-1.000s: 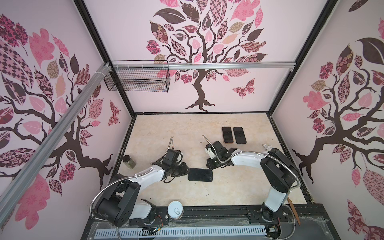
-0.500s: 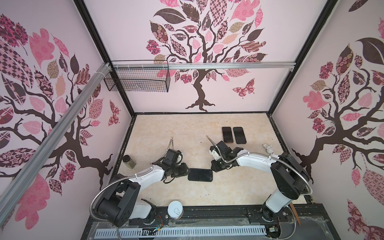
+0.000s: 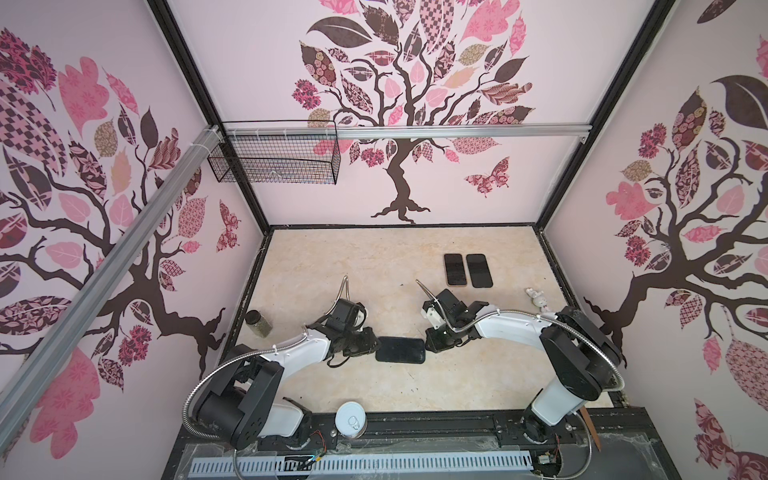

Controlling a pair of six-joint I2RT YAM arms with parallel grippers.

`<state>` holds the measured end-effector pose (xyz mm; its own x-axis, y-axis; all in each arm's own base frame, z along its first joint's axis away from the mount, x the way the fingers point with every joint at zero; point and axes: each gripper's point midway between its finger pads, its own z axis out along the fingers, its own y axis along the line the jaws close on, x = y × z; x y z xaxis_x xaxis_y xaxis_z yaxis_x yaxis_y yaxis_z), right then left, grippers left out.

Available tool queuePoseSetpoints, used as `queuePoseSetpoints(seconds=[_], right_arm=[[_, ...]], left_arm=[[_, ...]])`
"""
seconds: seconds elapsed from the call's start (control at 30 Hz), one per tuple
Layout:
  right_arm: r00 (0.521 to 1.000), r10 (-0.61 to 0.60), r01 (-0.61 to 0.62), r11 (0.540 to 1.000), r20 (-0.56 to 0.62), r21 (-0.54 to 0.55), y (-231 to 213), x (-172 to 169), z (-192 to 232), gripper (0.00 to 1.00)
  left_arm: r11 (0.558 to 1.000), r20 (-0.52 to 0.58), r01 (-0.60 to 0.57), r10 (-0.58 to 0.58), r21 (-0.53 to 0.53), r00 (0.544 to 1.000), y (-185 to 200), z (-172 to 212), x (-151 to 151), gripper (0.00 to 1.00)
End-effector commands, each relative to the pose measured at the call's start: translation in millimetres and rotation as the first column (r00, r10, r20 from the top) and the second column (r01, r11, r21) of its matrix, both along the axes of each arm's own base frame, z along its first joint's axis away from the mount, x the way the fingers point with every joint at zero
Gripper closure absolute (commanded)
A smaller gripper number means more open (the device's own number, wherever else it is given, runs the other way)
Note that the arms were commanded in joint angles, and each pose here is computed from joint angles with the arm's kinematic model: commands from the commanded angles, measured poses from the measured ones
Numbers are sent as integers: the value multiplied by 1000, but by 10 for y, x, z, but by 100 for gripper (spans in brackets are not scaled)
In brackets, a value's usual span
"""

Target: Put the phone into the phone case

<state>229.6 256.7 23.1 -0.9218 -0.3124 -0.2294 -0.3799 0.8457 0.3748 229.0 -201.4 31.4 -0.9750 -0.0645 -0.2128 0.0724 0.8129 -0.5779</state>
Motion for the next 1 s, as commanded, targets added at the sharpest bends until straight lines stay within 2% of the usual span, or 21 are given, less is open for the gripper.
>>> queuePoseSetpoints(seconds=[0.0,0.2,0.97], right_arm=[[998,-13,10,999,59,47,55,64,238,79],[998,-11,7,998,63,68,92,74,290,79],[998,17,-13,998,-61,68,159,-72,-117,84]], left_arm=[[1000,14,20,-20,-5,1000,-32,-4,4,76],[1000,11,18,-18,-1,1000,-28,-26,10,79],[1000,11,19,-19,-1,1000,-35,-44,23,83]])
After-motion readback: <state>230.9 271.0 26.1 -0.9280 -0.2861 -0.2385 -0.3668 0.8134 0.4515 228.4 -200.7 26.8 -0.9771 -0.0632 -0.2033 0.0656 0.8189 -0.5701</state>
